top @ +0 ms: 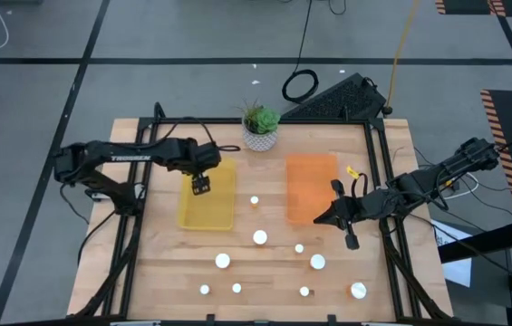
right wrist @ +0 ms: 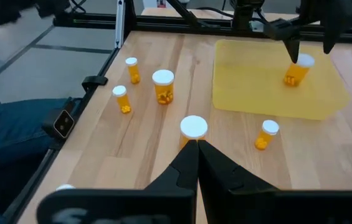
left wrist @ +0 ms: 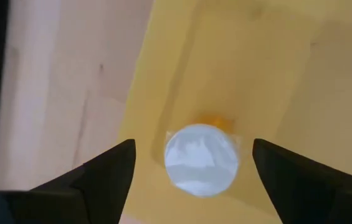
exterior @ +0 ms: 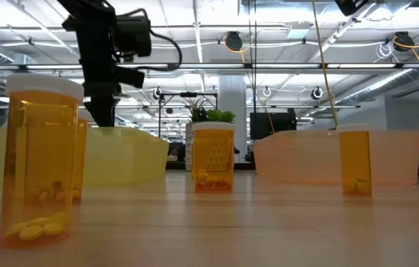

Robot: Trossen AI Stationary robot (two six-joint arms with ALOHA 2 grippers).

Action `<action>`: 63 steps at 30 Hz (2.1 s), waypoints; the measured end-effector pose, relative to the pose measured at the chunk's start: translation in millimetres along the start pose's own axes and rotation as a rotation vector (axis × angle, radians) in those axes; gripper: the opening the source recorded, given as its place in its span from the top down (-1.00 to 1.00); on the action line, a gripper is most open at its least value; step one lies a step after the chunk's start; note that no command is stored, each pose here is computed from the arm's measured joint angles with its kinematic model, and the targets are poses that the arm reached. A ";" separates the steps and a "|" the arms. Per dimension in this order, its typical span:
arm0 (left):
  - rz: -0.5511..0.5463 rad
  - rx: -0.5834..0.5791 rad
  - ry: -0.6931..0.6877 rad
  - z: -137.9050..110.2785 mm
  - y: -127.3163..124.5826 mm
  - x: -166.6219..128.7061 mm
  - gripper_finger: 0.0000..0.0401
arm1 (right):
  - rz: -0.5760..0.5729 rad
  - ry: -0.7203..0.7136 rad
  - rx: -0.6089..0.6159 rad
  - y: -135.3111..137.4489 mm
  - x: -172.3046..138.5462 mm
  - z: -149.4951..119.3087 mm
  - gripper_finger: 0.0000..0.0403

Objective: Pick and place medicine bottles into bin by pill shape (circle, oval)
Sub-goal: Put the large medicine bottle into the yellow bin

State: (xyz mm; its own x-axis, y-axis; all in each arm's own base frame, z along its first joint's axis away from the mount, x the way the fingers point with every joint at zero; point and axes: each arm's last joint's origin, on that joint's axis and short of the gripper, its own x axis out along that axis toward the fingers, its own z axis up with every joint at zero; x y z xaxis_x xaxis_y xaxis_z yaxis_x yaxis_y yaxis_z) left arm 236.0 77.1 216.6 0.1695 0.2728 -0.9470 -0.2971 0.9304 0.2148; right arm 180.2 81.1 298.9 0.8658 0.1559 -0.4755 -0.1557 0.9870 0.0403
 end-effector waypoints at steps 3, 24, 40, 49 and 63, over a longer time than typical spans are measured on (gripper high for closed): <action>0.002 -0.009 -0.076 -3.2 -0.2 -16.8 -0.64 | -0.066 -0.013 0.006 -2.0 -0.1 0.4 1.00; -0.069 -0.038 -0.608 -11.7 -57.5 -97.1 -0.64 | -0.100 0.062 0.130 -4.4 67.2 -6.2 1.00; -0.176 0.106 -0.800 -10.8 -91.3 -118.2 -0.64 | -0.077 0.186 0.194 -9.2 95.2 -21.7 1.00; -0.232 0.121 -0.829 -11.7 -98.1 -122.6 -0.64 | -0.064 0.217 0.239 21.5 93.6 -31.5 1.00; -0.238 0.274 -0.752 32.1 -147.9 -137.5 -0.64 | -0.089 0.197 0.205 39.9 88.8 -35.9 1.00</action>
State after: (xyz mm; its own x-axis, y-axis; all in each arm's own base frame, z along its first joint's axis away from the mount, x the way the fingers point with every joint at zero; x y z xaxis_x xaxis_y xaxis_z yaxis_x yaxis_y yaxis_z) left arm 286.8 -90.1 322.7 0.8101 0.0613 -0.5831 0.0490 0.9840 0.1715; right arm 233.8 133.0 226.7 0.7594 0.0772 -0.6460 0.0335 0.9870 0.1574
